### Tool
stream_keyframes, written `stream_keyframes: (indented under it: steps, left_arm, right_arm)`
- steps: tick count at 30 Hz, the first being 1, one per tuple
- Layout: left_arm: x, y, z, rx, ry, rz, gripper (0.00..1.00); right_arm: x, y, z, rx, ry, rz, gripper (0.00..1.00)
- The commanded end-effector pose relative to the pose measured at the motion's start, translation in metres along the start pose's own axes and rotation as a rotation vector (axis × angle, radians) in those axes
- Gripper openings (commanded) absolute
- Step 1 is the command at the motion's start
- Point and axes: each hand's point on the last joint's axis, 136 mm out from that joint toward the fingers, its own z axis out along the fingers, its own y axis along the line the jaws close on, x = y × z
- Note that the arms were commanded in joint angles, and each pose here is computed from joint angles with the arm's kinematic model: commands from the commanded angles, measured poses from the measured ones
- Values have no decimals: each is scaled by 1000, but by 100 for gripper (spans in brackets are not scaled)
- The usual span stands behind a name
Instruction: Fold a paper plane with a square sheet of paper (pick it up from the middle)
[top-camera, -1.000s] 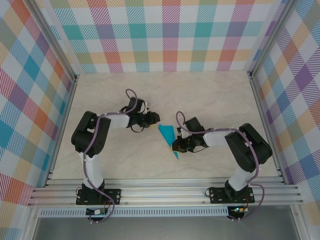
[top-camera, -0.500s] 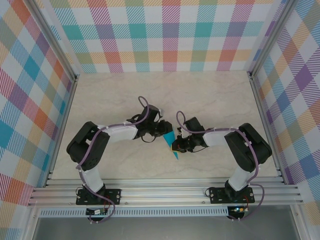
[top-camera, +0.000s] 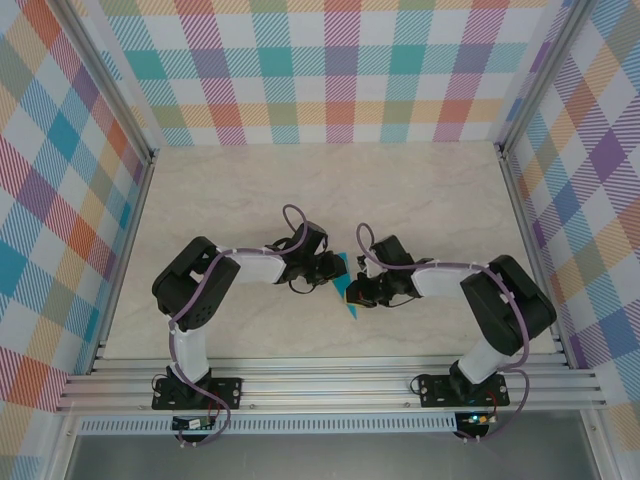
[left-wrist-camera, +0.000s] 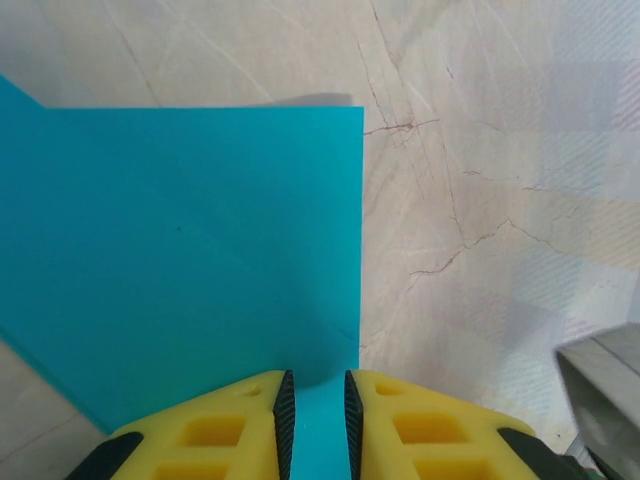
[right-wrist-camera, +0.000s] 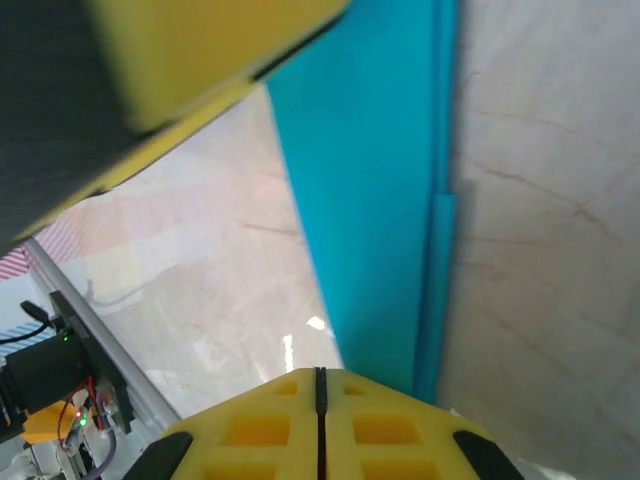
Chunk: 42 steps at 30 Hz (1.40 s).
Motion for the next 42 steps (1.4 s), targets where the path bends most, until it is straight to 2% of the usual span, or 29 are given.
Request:
stream_keyframes:
  steps: [1, 11, 20, 23, 28, 31, 34, 36, 40, 41, 42]
  left_arm:
    - [12, 35, 11, -100, 18, -11, 23]
    - [13, 38, 12, -114, 19, -4, 23]
    - [12, 49, 16, -142, 16, -15, 22]
    - [12, 48, 16, -138, 16, -13, 22]
    - [8, 37, 11, -123, 13, 18, 23]
    - [3, 23, 4, -111, 4, 46, 25]
    - [-4, 2, -7, -91, -13, 82, 28]
    - [-10, -15, -20, -84, -34, 101, 33]
    - [-19, -36, -51, -158, -98, 128, 52]
    - [-17, -34, -60, -213, -108, 121, 62]
    - [-17, -33, -70, -267, -125, 114, 67]
  right_arm:
    - [2, 13, -4, -11, 32, -36, 8]
    - [32, -28, 20, 56, 134, 40, 8]
    - [65, -39, 4, 69, 158, 38, 10]
    - [77, -51, 0, 114, 180, 46, 10]
    - [72, -46, -9, 131, 148, 7, 10]
    - [56, -40, -25, 181, 58, -33, 10]
    - [34, -37, -49, 262, -94, -73, 13]
    - [19, -41, -70, 334, -214, -76, 20]
    - [0, -47, -102, 402, -382, -45, 37]
    - [-3, -51, -107, 413, -410, -25, 43]
    - [-6, -53, -111, 412, -428, -9, 45]
